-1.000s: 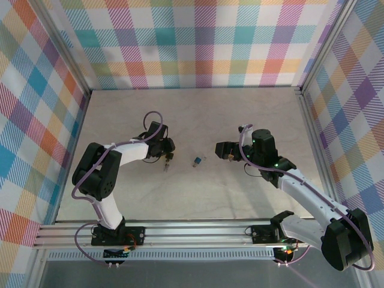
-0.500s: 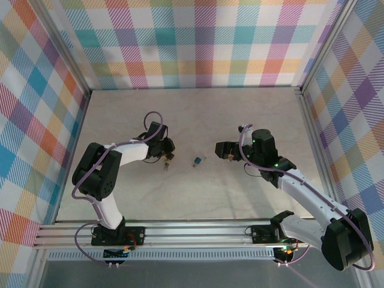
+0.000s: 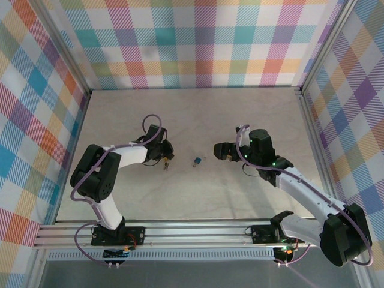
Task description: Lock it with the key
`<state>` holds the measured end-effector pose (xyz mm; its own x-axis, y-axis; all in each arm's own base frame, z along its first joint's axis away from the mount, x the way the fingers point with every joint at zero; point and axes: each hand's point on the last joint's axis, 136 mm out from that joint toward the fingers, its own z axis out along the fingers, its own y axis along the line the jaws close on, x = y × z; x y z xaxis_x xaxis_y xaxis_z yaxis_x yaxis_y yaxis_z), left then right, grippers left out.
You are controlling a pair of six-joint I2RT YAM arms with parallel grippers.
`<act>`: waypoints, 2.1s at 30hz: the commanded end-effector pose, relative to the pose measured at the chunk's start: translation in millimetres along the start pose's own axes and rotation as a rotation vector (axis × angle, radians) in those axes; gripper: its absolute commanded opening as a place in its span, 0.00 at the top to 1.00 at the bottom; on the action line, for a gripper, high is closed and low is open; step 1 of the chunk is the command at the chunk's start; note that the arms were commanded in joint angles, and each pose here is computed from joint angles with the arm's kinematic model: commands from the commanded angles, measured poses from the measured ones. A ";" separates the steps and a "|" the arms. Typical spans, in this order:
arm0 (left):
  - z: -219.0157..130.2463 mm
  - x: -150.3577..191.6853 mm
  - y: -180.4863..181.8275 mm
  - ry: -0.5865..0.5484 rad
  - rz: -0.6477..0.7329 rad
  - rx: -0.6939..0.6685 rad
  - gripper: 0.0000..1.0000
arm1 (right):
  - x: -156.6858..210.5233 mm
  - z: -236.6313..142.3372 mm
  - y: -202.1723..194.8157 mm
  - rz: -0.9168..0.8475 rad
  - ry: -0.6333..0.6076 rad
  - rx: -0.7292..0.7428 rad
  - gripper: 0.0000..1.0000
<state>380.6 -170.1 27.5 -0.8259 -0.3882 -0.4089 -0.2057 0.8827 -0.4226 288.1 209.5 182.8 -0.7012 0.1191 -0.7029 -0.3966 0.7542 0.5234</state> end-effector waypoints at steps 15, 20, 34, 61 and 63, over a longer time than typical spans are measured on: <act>-28.3 25.2 -6.2 -0.008 -0.250 0.136 0.72 | 5.3 8.3 6.3 -0.029 0.028 -0.021 0.01; -31.2 33.5 -28.9 0.007 -0.232 0.179 0.71 | 6.8 8.7 6.7 -0.034 0.035 -0.021 0.01; -112.5 -11.2 -16.5 -0.209 -0.107 0.080 0.61 | 29.4 35.9 21.5 -0.144 0.187 -0.004 0.01; -221.6 -18.2 68.8 -0.433 -0.122 -0.095 0.02 | 89.3 187.8 62.8 -0.486 0.569 0.139 0.17; -224.3 -18.3 69.7 -0.441 -0.123 -0.092 0.02 | 91.2 193.5 61.2 -0.493 0.580 0.145 0.18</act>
<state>270.5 -51.6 193.0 -0.4935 -0.5631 -0.6628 -0.3286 0.8263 -0.4574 317.2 395.3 66.0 -0.6819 -0.5355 -0.4982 -0.6778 0.7186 0.1554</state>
